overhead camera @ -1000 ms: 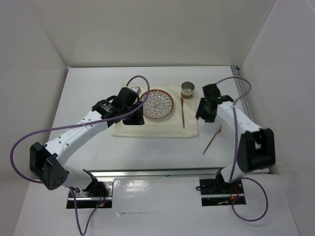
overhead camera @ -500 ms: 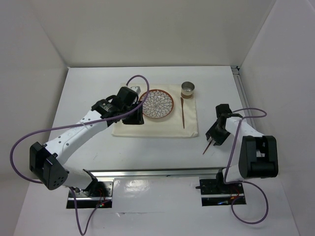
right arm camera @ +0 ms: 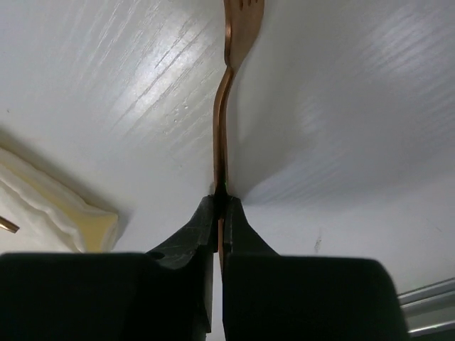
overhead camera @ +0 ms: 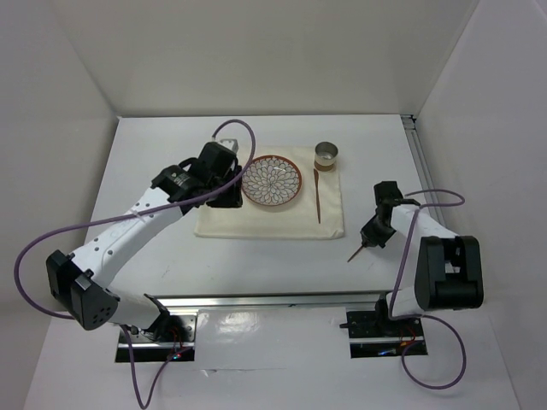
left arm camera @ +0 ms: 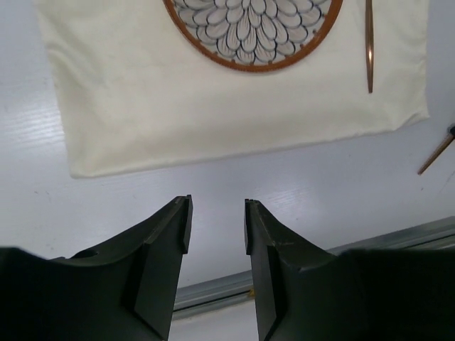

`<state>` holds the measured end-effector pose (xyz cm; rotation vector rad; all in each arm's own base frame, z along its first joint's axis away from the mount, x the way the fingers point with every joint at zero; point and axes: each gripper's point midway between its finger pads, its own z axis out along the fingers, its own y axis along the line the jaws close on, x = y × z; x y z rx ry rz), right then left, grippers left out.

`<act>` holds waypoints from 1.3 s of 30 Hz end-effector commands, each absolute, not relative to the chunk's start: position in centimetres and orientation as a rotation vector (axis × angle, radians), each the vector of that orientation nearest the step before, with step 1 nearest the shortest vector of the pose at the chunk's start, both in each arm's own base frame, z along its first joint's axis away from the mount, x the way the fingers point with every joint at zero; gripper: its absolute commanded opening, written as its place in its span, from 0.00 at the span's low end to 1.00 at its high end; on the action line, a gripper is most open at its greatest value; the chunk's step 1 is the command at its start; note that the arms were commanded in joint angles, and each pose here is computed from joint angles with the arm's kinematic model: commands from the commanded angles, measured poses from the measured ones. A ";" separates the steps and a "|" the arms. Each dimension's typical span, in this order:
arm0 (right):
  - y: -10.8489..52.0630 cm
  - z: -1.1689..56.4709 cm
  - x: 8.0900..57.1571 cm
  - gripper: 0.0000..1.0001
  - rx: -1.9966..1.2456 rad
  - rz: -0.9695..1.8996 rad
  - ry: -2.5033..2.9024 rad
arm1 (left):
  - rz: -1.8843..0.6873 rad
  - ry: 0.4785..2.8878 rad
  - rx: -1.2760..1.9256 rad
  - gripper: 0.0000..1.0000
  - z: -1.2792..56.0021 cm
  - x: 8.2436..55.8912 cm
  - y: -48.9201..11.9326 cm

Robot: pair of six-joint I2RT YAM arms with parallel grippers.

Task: Set the dinner table for one person

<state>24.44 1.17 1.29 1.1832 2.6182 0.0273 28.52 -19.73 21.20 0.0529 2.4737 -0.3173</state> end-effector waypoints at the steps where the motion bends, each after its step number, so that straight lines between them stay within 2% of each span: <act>1: 0.0 4.1 26.0 0.00 1.119 -0.022 2.464 | -0.254 2.328 0.019 0.52 26.7 29.7 -17.3; 4: 1.6 10.4 28.8 0.00 0.897 0.093 2.340 | -0.284 2.273 -0.004 0.52 29.0 29.5 -16.7; 6: 6.3 15.9 31.5 0.00 0.661 0.341 2.242 | -0.319 2.221 -0.042 0.52 31.0 29.3 -16.2; 8: 11.8 19.1 33.5 0.00 0.461 0.526 2.255 | -0.308 2.197 -0.113 0.52 31.9 29.1 -15.2; 14: 27.8 20.5 36.7 0.00 0.009 0.704 2.366 | -0.418 2.027 -0.170 0.43 36.1 27.4 -14.0; 15: 31.2 23.2 37.2 0.00 -0.071 0.764 2.297 | -0.418 2.010 -0.178 0.43 36.3 27.2 -13.7; 17: 35.0 21.0 38.6 0.00 -0.132 0.761 2.338 | -0.428 1.976 -0.188 0.43 37.2 26.6 -13.1; 18: 37.4 24.1 39.6 0.00 -0.160 0.813 2.266 | -0.428 1.976 -0.188 0.41 37.2 26.6 -13.1; 19: 38.8 20.5 40.3 0.00 -0.163 0.778 2.352 | -0.437 1.962 -0.190 0.40 37.7 26.3 -12.9; 25: 44.4 18.0 43.1 0.00 -0.102 0.785 2.367 | -0.430 1.990 -0.181 0.40 36.9 25.7 -12.7; 27: 45.4 13.9 43.2 0.00 -0.070 0.765 2.437 | -0.430 2.016 -0.169 0.40 36.4 25.3 -12.8; 39: 45.2 7.1 43.7 0.00 0.013 0.671 2.528 | -0.427 2.059 -0.152 0.41 35.0 24.8 -12.8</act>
